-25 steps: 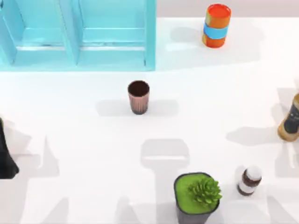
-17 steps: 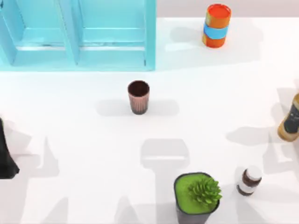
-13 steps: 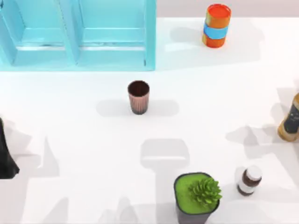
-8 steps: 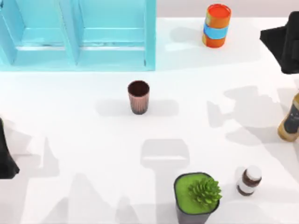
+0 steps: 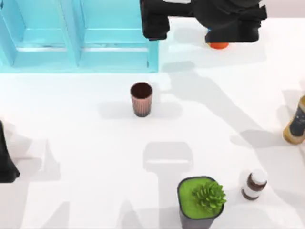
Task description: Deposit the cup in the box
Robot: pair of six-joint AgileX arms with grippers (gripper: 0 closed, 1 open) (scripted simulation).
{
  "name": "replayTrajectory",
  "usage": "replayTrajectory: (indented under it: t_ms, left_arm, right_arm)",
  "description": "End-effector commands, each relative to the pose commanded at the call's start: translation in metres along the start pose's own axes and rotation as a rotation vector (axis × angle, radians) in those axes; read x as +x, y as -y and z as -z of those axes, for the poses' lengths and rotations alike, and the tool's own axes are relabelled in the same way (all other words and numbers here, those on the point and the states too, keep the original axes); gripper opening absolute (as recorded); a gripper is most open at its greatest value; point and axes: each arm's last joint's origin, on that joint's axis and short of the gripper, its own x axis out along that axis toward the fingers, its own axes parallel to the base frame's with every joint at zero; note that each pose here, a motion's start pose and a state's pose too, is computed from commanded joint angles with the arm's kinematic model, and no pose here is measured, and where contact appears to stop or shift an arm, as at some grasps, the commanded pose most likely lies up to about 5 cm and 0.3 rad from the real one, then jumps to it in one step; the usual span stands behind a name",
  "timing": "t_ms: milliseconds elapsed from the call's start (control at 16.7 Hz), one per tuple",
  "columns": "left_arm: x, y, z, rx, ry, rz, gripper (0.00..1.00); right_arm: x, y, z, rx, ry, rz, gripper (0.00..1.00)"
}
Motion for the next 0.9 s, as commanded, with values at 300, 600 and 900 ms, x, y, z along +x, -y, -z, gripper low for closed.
replayTrajectory:
  t_ms: [300,600,900]
  left_arm:
    - [0.000,0.000,0.000,0.000,0.000,0.000,1.00]
    - [0.000,0.000,0.000,0.000,0.000,0.000,1.00]
    - [0.000,0.000,0.000,0.000,0.000,0.000,1.00]
  right_arm:
    - [0.090,-0.032,-0.013,0.057,-0.163,0.162,1.00]
    - [0.148,-0.036,-0.018,0.115,-0.187,0.289,1.00]
    - [0.167,-0.033,-0.019,0.143,-0.176,0.342,1.00]
